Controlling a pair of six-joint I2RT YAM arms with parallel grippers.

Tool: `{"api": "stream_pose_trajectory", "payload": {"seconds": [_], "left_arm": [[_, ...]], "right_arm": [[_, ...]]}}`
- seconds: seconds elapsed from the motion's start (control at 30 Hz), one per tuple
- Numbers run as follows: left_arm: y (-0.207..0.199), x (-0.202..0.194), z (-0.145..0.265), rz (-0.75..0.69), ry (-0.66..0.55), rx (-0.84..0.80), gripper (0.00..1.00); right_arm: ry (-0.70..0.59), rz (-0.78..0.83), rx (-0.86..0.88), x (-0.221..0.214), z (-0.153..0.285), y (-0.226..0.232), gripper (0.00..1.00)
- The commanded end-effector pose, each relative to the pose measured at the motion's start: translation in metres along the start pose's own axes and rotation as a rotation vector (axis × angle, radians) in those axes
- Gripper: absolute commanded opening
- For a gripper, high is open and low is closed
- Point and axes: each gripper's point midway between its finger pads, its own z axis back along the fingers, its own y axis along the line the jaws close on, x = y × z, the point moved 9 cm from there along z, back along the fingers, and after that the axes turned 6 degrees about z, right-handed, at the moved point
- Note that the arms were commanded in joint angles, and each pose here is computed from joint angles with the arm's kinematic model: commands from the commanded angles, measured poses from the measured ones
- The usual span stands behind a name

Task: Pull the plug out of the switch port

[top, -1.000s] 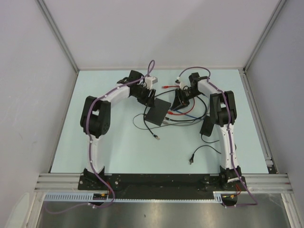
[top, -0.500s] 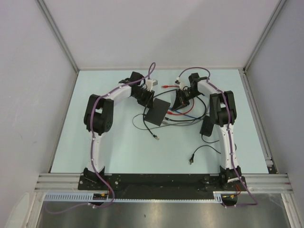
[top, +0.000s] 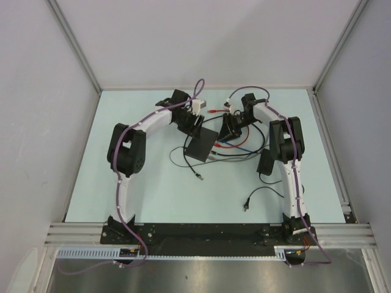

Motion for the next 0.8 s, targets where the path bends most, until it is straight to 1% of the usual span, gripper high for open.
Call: {"api": "stream_pose_trajectory", "payload": {"seconds": [0.0,0.03,0.07,0.1,0.13,0.17,0.2,0.37,0.5,0.73,0.77], "left_arm": [[-0.023,0.031,0.044,-0.022,-0.144,-0.03,0.6],[-0.025,0.029,0.041,-0.017,-0.13,-0.055,0.54],[-0.027,0.024,0.032,-0.012,-0.101,-0.09,0.32],[-0.032,0.02,0.028,-0.02,-0.073,-0.144,0.23],[-0.033,0.016,0.023,-0.018,-0.057,-0.159,0.15],[-0.032,0.012,0.016,-0.017,-0.037,-0.166,0.03],[-0.033,0.008,0.012,-0.022,-0.019,-0.181,0.0],[-0.025,-0.003,-0.008,-0.022,0.044,-0.194,0.0],[-0.022,-0.009,-0.013,-0.03,0.07,-0.181,0.0],[-0.019,-0.021,-0.021,-0.043,0.102,-0.163,0.0],[-0.018,-0.021,-0.021,-0.043,0.103,-0.162,0.0]], "right_arm": [[-0.001,0.014,-0.06,-0.004,-0.004,-0.016,0.56],[-0.003,0.01,-0.063,-0.003,-0.005,-0.018,0.55],[-0.002,0.007,-0.069,-0.004,-0.005,-0.02,0.55],[-0.004,0.006,-0.073,-0.003,-0.007,-0.021,0.54],[-0.004,0.003,-0.078,-0.002,-0.008,-0.021,0.53],[-0.002,-0.002,-0.079,-0.003,-0.009,-0.024,0.53],[-0.005,0.002,-0.082,-0.002,-0.011,-0.024,0.53],[-0.004,-0.019,-0.088,0.0,-0.018,-0.026,0.47],[0.003,-0.026,-0.125,0.001,-0.024,-0.03,0.43],[0.015,-0.05,-0.16,0.002,-0.03,-0.034,0.44],[0.016,-0.053,-0.19,0.003,-0.03,-0.035,0.44]]}}
